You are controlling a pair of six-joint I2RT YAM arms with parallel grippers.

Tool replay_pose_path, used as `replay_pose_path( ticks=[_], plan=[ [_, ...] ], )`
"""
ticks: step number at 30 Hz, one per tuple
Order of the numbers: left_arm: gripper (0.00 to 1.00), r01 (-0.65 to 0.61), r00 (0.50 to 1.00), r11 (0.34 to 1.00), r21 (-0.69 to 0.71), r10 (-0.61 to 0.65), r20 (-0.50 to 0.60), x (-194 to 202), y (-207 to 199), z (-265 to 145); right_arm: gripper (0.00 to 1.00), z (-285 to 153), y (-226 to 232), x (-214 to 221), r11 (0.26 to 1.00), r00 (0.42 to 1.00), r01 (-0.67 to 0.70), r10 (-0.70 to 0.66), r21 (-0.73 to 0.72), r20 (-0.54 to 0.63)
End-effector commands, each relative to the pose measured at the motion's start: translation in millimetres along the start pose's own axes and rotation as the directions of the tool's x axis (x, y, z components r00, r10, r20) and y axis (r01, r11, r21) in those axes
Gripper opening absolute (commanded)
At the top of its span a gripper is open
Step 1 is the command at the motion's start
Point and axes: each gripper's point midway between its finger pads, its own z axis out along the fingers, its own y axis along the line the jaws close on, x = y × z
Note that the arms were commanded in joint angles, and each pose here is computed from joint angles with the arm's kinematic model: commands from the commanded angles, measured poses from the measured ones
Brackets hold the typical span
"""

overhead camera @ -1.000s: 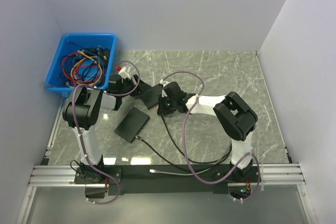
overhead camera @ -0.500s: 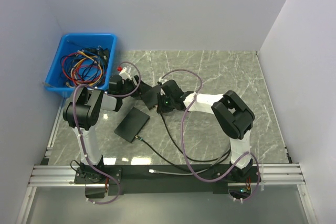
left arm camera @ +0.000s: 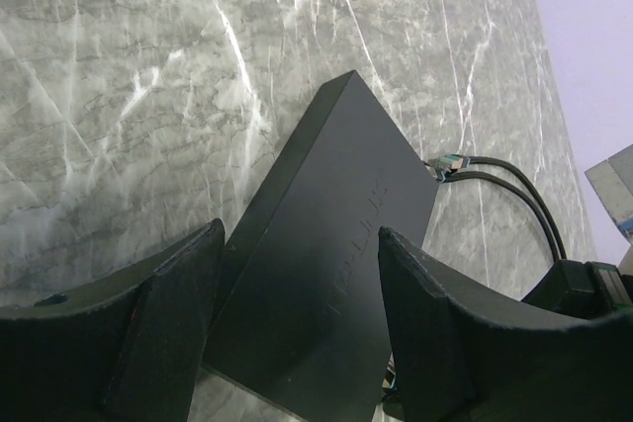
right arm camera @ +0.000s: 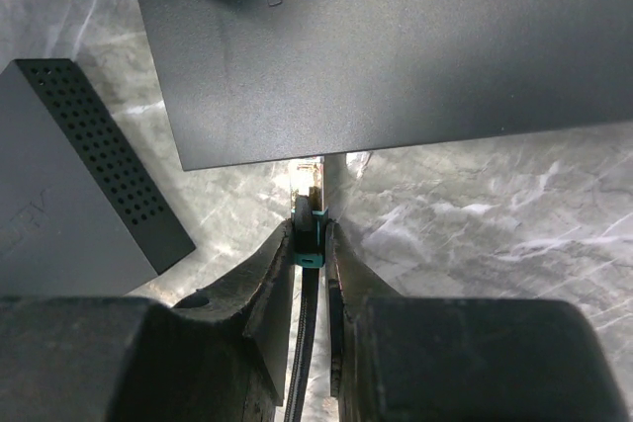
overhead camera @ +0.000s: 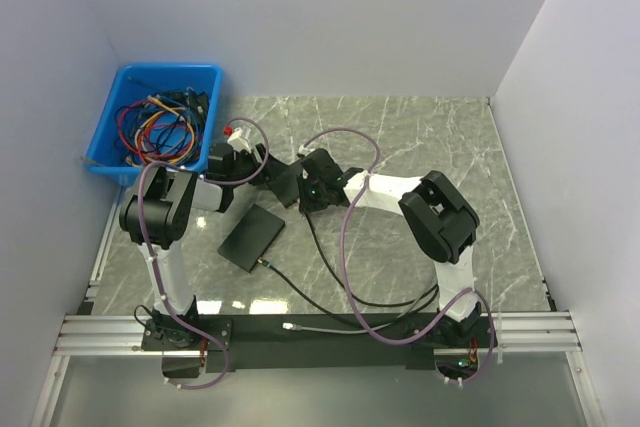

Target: Insert the plug into the switch port

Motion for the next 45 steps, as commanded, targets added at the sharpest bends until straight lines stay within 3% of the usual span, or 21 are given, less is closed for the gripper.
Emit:
replay_pose_path(
  ticks=[1,21,31,39,45],
  plan=[
    [0.69,-0.025,0.999,1.000,0.001,0.025,-0.030,6,-8,-3,0.00,4,-3,-19,0.999,0.999,-0.002,0.000,0.043,0.051],
    [0.69,-0.088,0.990,0.993,0.075,0.095,-0.102,26,-5,8,0.00,0,5,-41,0.988,0.986,0.151,-0.151,0.018,0.076],
    [0.68,-0.112,0.984,0.975,0.191,0.136,-0.116,38,-12,12,0.00,-2,7,-42,0.972,0.969,0.235,-0.234,0.003,0.080],
    [0.50,-0.102,0.975,0.970,0.223,0.141,-0.169,47,-13,17,0.00,3,7,-49,0.955,0.951,0.296,-0.295,0.005,0.089],
    [0.46,-0.122,0.961,0.965,0.231,0.173,-0.216,59,-19,22,0.00,10,11,-62,0.956,0.951,0.293,-0.290,-0.006,0.106]
  ],
)
